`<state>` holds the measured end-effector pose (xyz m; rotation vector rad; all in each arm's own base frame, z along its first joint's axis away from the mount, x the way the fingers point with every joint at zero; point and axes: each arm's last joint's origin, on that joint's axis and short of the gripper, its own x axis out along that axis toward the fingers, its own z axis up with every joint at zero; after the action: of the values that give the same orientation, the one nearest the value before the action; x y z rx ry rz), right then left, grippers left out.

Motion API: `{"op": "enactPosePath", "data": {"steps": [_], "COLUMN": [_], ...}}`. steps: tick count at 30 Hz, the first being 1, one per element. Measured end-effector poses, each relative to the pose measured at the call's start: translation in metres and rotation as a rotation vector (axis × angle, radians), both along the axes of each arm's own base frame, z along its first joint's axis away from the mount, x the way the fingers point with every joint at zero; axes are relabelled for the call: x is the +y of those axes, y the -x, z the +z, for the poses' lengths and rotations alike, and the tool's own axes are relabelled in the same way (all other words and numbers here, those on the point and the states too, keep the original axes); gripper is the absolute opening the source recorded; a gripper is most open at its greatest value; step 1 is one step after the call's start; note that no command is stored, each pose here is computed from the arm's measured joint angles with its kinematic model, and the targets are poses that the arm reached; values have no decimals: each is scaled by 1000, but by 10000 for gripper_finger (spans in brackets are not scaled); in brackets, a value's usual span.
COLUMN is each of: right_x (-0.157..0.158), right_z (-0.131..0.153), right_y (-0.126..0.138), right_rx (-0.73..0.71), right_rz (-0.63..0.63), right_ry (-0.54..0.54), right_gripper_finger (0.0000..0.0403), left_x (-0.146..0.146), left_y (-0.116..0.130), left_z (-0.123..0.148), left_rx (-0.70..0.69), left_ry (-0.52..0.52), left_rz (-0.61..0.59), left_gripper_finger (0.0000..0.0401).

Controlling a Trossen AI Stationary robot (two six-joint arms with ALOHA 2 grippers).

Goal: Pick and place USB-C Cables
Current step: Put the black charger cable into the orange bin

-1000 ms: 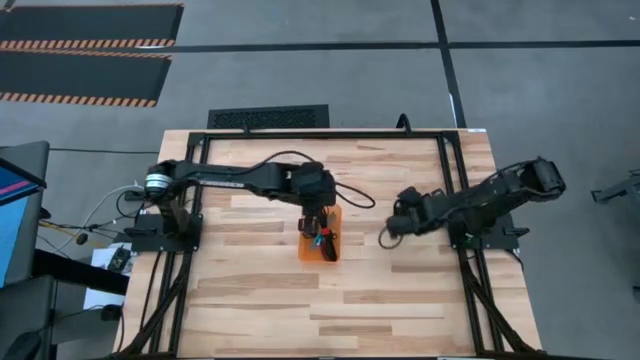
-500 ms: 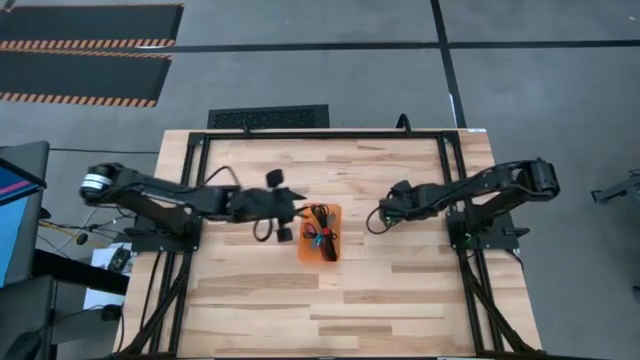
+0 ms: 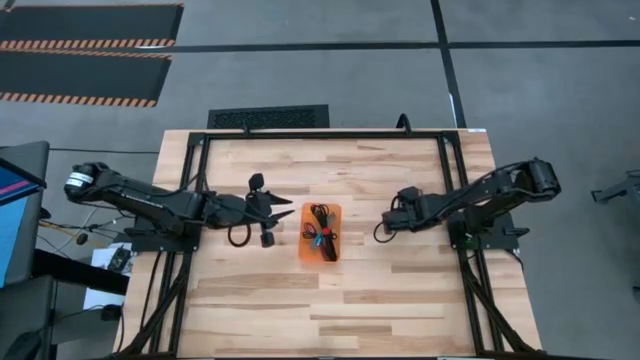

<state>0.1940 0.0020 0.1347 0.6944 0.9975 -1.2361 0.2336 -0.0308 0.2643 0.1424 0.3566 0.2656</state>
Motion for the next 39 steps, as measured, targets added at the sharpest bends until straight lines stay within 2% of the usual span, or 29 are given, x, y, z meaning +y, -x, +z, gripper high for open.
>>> {"op": "enactPosePath", "data": {"steps": [5, 8, 17, 23, 30, 34, 39], "right_x": [0, 0, 4, 18, 50, 73, 94], "right_z": [-10, -14, -16, -12, 5, 26, 50], "right_y": [3, 2, 2, -1, -15, -28, -43], "right_rx": [-51, -80, -63, -75, -122, -173, -224], "right_rz": [-24, -1, 117, 253, 525, 656, 808], "right_ry": [1, -7, 65, 209, 367, 490, 543], "right_gripper_finger": [245, 225, 100, 37, 43, 43, 40], "left_x": [0, 0, 0, 0, 3, 5, 3], "left_y": [0, -1, -9, -31, -60, -70, -74], "left_z": [0, 0, -4, -27, -58, -65, -58], "left_rx": [2, 1, -27, 10, 4, -35, -75], "left_ry": [-5, -10, 31, 36, 25, 43, 75], "left_rz": [2, 0, 17, 34, 56, 36, -34], "left_gripper_finger": [96, 96, 96, 96, 114, 153, 213]}}
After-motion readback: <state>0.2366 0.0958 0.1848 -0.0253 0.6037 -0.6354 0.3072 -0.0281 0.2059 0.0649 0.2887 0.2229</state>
